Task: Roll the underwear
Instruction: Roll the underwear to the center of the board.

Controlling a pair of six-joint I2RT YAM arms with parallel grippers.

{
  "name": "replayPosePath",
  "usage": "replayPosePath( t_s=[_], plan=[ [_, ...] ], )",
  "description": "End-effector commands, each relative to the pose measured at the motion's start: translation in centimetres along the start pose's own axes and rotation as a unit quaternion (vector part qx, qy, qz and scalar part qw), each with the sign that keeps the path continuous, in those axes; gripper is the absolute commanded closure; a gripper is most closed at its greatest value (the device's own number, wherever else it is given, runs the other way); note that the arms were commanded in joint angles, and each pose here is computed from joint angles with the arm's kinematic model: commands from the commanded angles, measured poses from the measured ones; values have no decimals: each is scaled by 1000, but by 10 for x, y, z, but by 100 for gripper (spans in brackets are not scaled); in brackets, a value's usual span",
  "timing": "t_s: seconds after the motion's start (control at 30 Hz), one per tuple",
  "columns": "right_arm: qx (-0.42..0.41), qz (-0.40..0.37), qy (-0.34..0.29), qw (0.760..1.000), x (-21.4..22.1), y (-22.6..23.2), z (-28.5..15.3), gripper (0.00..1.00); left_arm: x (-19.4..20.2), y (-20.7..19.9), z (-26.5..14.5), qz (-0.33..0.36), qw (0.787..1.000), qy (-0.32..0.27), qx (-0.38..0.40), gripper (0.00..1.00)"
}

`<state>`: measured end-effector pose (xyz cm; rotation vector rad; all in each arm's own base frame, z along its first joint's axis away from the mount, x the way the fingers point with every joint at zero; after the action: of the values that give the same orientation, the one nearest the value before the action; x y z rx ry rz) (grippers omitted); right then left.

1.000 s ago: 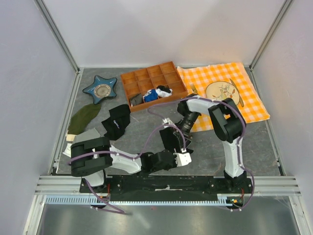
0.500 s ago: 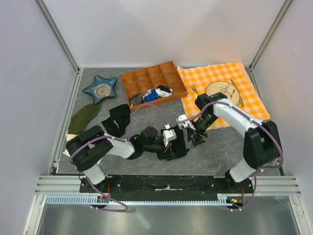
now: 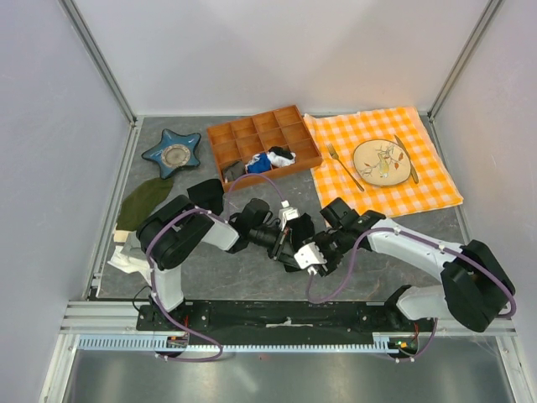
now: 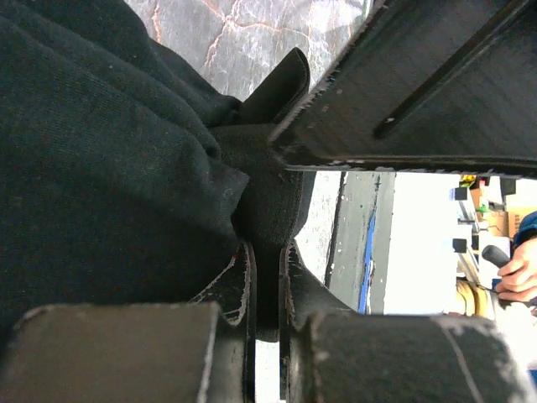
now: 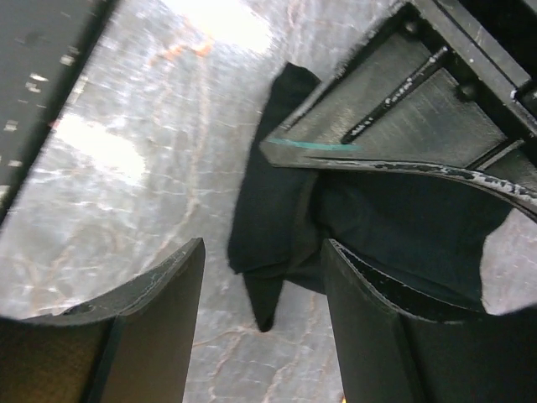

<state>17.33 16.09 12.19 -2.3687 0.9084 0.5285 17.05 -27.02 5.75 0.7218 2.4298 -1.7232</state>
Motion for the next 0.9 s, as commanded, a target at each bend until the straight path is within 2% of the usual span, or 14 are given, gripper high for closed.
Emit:
replayPosePath(
  t_s=[0.0,0.07,0.17,0.2,0.3,0.37,0.47,0.53,0.6,0.63,0.73,0.77,0.8,0.87],
  plan=[
    [37,-26,48,998,12,-13,14,36,29,29,-2,-122,988,29,-92,98],
    [16,-30,58,998,14,-5,22,37,27,30,-1,-126,987,23,-95,98],
    [-23,-21,74,997,17,5,32,50,21,27,-4,-124,988,-7,-95,96],
    [-33,-16,73,997,16,7,33,59,20,24,-6,-125,988,-22,-93,94],
    [-70,17,63,995,15,12,35,77,15,12,-14,-114,985,-73,-105,82],
    [-97,44,57,993,12,15,35,81,9,3,-21,-81,984,-124,-102,72],
    [-144,90,24,985,7,20,33,82,13,-16,-40,-21,976,-192,-101,59],
    [-163,124,-19,979,5,21,32,83,22,-28,-55,42,965,-233,-115,57],
    [-186,163,-42,968,7,20,30,84,40,-30,-60,104,957,-234,-133,56],
    [-183,185,-58,964,9,18,28,84,39,-39,-65,141,944,-263,-140,55],
    [-198,239,-86,947,16,15,28,83,61,-49,-64,230,921,-277,-149,51],
    [-211,258,-89,939,18,14,29,83,72,-52,-60,254,919,-269,-135,44],
    [-215,270,-91,934,20,13,30,83,74,-52,-61,270,909,-278,-151,41],
    [-224,301,-97,922,25,12,32,83,82,-60,-54,301,904,-270,-142,34]
  ],
)
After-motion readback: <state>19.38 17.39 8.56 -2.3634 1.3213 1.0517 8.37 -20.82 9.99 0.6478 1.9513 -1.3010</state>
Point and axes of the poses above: each gripper's point midway between its finger pads, its own z axis out along the fingers, its own y axis along the line the jaws close on, x = y × z, the point moved 9 cm from there along -z, back along the fingers, and after that the axes turned 13 degrees about -z, right-handed, at the moved point
